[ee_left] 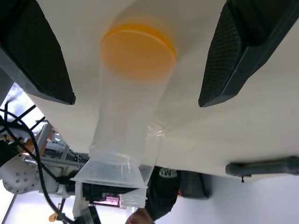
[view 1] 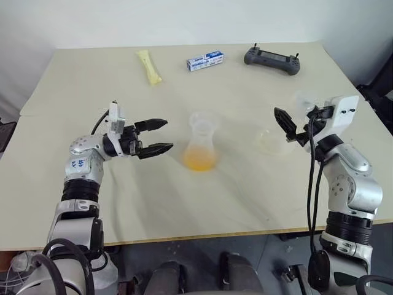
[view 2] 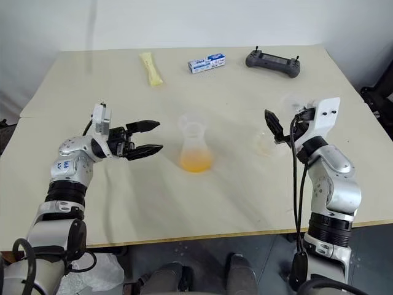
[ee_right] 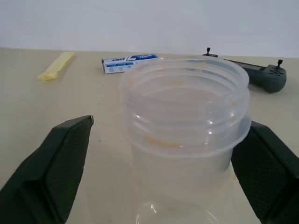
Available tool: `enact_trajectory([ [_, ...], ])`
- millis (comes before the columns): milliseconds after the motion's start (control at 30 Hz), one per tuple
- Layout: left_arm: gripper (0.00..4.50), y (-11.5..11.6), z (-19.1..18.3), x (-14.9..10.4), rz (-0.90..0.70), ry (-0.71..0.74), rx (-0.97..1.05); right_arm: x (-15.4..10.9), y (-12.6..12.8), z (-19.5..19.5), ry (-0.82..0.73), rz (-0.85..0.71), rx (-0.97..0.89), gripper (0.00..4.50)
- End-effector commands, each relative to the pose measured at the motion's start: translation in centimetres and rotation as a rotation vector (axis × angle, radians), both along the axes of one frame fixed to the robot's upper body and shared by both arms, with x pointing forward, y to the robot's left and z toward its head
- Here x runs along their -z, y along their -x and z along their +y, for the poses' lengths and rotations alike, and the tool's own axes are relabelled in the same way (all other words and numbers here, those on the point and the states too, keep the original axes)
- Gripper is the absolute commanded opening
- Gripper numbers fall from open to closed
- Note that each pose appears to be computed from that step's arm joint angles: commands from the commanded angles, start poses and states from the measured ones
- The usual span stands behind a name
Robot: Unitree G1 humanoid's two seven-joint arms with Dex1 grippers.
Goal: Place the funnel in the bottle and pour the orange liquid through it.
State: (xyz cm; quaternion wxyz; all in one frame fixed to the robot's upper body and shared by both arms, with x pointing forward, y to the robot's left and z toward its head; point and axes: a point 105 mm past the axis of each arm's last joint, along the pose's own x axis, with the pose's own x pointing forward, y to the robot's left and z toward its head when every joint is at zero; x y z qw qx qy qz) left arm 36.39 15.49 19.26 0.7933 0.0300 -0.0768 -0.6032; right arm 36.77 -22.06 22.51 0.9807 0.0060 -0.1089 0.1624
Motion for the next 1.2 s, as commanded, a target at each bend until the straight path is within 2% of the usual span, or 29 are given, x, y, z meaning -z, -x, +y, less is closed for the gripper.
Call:
enact_trajectory([
  [33,4.5,-0.2,0.4,-0.5,-0.026,-0.036,-0.036,-1.9,0.9,-0.3,0.046,-0.076,0.008,4.48],
  [133,4.5,-0.5,0.6,0.0,-0.011,-0.064,-0.072,-2.6,1.2,-0.3,0.072,-0.097,0.009,4.48],
  [233,4.5,-0.8,0.8,0.0,-0.011,-0.072,-0.113,-4.8,1.4,-0.6,0.095,-0.154,0.01,4.48],
  [400,4.5,-1.3,1.2,-0.7,-0.004,-0.027,-0.181,-7.3,1.6,-0.5,0.136,-0.223,-0.007,4.48],
  [533,4.5,-1.4,1.8,-0.5,-0.014,-0.039,-0.249,-9.9,3.2,1.4,0.199,-0.307,-0.113,4.48],
  [600,4.5,-1.1,1.9,-0.3,-0.016,-0.049,-0.25,-10.1,4.0,2.3,0.224,-0.313,-0.179,4.48],
  [767,4.5,0.3,3.0,0.1,-0.034,-0.094,-0.229,-5.7,8.1,5.2,0.406,-0.19,-0.491,4.48],
  [833,4.5,1.4,4.0,0.0,-0.082,-0.112,-0.192,-1.7,11.1,5.3,0.517,-0.061,-0.66,4.48],
  [900,4.5,2.7,5.1,0.2,-0.109,-0.134,-0.15,1.4,12.5,3.8,0.537,0.062,-0.7,4.48],
  [1200,4.5,4.1,5.6,0.5,-0.147,-0.145,-0.089,4.9,11.6,-0.8,0.462,0.172,-0.581,4.48],
])
